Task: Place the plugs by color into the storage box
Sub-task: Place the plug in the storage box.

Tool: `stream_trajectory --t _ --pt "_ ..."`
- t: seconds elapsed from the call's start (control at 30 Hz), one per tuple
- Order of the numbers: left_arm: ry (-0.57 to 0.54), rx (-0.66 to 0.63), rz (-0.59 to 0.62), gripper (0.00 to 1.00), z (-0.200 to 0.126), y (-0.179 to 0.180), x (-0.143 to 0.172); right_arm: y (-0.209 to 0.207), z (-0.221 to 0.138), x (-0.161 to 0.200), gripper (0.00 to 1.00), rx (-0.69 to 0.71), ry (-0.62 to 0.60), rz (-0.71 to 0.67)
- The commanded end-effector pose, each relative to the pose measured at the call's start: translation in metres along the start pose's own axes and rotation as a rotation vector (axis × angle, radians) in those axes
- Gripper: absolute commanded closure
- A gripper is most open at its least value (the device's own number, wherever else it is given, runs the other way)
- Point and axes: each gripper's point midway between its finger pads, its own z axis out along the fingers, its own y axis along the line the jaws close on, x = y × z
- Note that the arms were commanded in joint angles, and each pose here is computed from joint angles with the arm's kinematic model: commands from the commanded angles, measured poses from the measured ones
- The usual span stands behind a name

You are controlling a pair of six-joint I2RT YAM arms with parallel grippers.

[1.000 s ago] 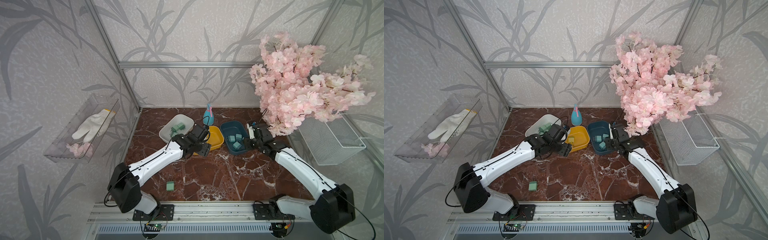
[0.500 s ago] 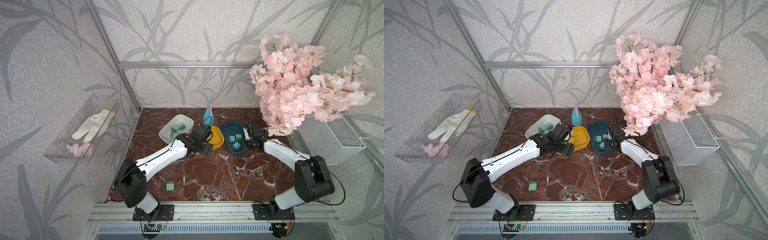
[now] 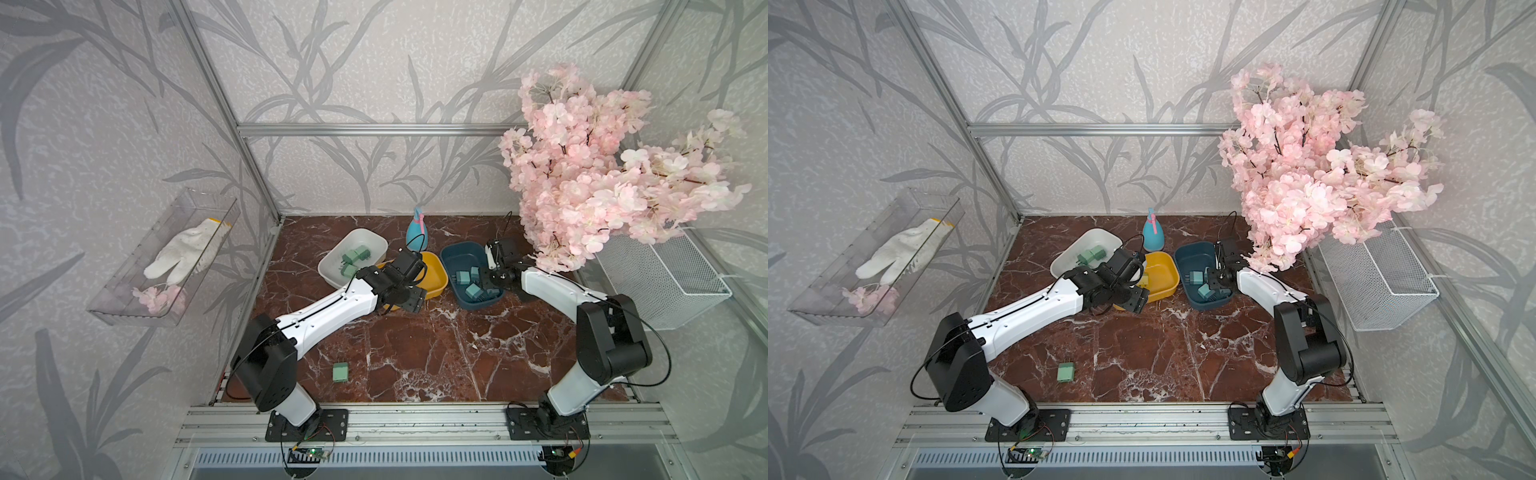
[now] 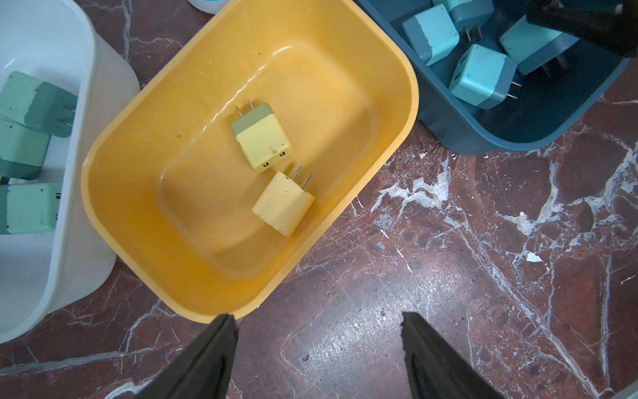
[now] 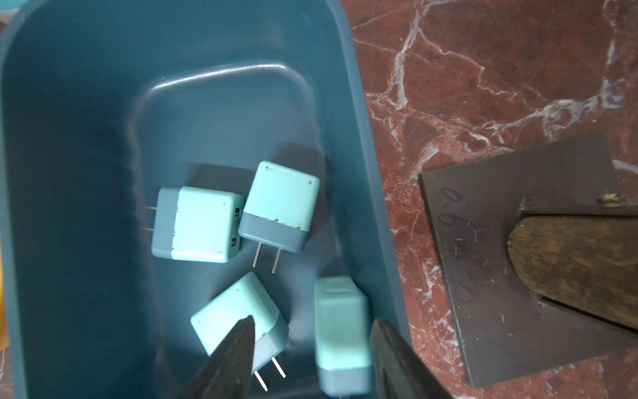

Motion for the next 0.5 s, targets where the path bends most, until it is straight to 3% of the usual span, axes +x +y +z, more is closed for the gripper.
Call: stream_trajectory --t 0.0,0.47 --pt "0.013 -0.020 0.000 0.22 0.002 0.002 0.002 0.000 -0.007 -0.005 0.40 -0.006 -0.012 0.012" --pt "0.042 -0.051 -0.013 0.22 0.011 0.007 0.008 0.019 -0.032 -0.003 0.40 -0.138 -0.052 0.031"
